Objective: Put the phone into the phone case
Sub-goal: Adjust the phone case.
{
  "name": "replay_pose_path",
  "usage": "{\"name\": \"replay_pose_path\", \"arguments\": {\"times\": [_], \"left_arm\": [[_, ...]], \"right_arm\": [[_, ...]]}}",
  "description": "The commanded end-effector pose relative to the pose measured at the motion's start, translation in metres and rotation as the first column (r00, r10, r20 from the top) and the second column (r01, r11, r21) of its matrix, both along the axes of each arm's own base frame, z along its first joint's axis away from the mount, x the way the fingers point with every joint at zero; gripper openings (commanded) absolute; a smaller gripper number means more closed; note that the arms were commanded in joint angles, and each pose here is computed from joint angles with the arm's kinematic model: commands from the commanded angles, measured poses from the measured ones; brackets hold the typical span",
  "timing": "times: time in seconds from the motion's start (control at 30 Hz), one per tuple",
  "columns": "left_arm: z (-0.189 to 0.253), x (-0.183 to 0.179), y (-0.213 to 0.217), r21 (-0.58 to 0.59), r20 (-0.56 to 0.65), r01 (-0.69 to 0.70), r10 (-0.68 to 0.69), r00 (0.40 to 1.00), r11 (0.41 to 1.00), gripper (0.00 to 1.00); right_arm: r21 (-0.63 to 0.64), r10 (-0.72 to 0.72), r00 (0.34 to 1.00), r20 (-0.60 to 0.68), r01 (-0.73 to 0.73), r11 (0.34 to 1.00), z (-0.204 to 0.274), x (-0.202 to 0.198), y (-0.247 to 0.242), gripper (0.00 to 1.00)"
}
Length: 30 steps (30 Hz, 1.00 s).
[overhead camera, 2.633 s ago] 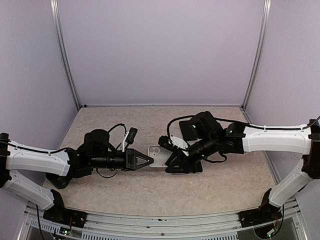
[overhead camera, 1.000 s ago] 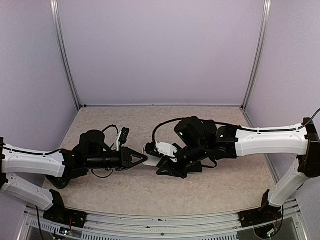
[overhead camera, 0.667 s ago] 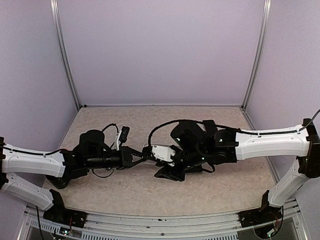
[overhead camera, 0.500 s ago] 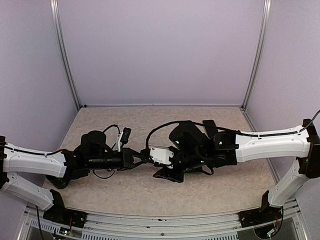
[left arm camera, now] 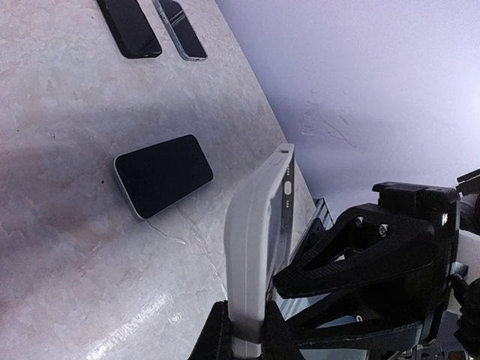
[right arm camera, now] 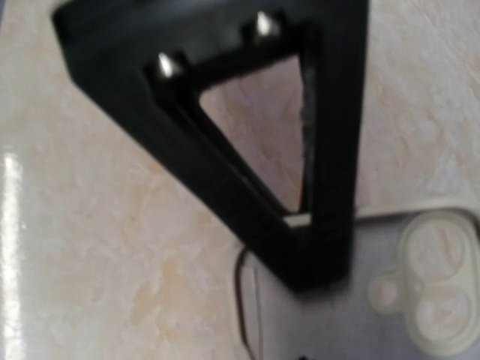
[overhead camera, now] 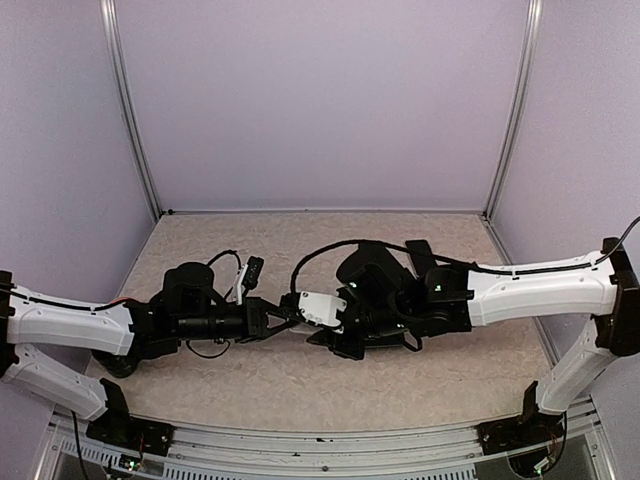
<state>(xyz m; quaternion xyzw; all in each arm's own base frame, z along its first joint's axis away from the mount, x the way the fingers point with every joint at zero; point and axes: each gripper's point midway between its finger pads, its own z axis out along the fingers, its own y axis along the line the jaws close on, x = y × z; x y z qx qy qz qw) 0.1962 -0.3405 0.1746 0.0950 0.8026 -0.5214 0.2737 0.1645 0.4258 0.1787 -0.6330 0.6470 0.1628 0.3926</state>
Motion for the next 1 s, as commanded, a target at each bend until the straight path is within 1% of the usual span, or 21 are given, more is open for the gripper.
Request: {"name": "replay_pose_path", "arguments": {"times": [0.0,0.23,0.33,0.4,0.5,0.77,0.87,0.97], "left_arm": [[0.026,0.003,-0.005,-0.052,0.062,0.007,-0.003,0.998,0.999,0.07],[0.032,0.003,-0.004,-0.066,0.071,-0.001,0.006,0.997,0.998,0.07],[0.033,0.004,-0.003,-0.068,0.073,-0.004,0.009,0.997,0.998,0.07],[0.034,0.004,-0.003,-0.068,0.075,-0.005,0.01,0.997,0.998,0.07],[0.035,0.004,-0.002,-0.068,0.078,-0.008,0.013,0.997,0.998,0.07],[0.033,0.008,0.002,-0.048,0.07,-0.046,0.049,0.996,0.998,0.07],[0.022,0.018,0.012,-0.005,0.024,-0.126,0.126,0.992,0.992,0.07],[0.012,0.023,0.021,-0.001,-0.018,-0.177,0.177,0.984,0.984,0.07]], "right_arm": [[-0.025,-0.03,1.0,0.011,0.03,0.999,-0.008,0.004,0.0,0.3],[-0.09,-0.067,0.997,0.028,0.069,0.994,-0.025,0.01,-0.001,0.21],[-0.111,-0.069,0.997,0.031,0.072,0.991,-0.03,0.009,0.001,0.19],[-0.125,-0.078,0.996,0.037,0.082,0.989,-0.033,0.01,0.0,0.14],[-0.148,-0.101,0.993,0.053,0.108,0.983,-0.036,0.014,-0.001,0.0],[-0.135,-0.153,0.985,0.081,0.163,0.977,-0.028,0.022,-0.001,0.0],[-0.124,-0.188,0.973,0.131,0.204,0.971,-0.023,0.028,-0.002,0.0],[-0.124,-0.218,0.952,0.215,0.248,0.961,-0.021,0.031,-0.001,0.0]]}}
